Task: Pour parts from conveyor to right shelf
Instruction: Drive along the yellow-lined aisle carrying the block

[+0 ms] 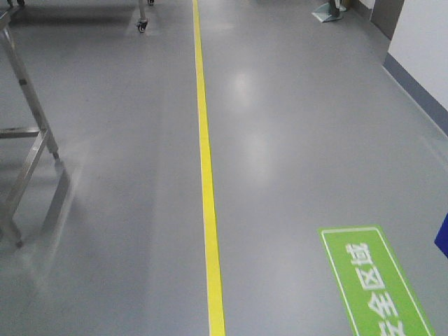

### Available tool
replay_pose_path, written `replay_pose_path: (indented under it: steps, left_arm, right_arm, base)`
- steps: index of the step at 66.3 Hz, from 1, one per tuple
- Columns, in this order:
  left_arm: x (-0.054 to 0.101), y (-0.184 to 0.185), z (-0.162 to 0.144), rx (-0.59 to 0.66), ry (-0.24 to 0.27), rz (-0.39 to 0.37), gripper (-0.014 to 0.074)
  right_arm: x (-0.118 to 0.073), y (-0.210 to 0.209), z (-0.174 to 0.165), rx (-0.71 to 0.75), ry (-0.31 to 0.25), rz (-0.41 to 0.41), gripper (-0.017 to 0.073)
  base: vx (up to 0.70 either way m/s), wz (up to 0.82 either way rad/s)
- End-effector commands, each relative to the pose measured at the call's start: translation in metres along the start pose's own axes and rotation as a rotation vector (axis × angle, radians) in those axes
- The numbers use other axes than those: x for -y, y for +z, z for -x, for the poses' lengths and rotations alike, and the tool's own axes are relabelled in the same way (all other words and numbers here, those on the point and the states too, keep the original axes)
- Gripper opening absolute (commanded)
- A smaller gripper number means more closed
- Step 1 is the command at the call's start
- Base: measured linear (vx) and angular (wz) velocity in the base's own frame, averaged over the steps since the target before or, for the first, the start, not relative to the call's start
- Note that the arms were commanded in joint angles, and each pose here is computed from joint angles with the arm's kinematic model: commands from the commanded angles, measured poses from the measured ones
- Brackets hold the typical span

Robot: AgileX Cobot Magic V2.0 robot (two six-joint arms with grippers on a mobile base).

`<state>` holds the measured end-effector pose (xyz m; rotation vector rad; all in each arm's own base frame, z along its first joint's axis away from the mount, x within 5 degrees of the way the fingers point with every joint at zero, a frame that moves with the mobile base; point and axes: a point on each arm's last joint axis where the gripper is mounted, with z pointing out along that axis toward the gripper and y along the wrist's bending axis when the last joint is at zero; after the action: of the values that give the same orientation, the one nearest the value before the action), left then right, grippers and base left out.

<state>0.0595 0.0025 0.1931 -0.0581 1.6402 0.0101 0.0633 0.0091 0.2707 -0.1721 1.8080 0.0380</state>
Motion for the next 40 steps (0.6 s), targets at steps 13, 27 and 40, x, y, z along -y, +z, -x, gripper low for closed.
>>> replay_pose_path:
  steps: [13,27,40]
  left_arm:
    - [0.0007,0.0001,0.0128,0.081,-0.016,-0.009,-0.0006]
    - [0.0007,0.0001,0.0128,0.081,-0.016,-0.009,-0.0006]
    - [0.0007,0.0001,0.0128,0.081,-0.016,-0.009,-0.0006]
  right_arm:
    - [0.0020,-0.0026,0.0156,0.096,-0.008,-0.018,-0.0005]
    - [0.0020,-0.0026,0.0155,0.095,-0.008,-0.018,-0.0005]
    - [0.0020,-0.0026,0.0155,0.095,-0.008,-0.018,-0.0005]
  base:
    - [0.81,0.02]
    - [0.78,0.08]
    - [0.77,0.12]
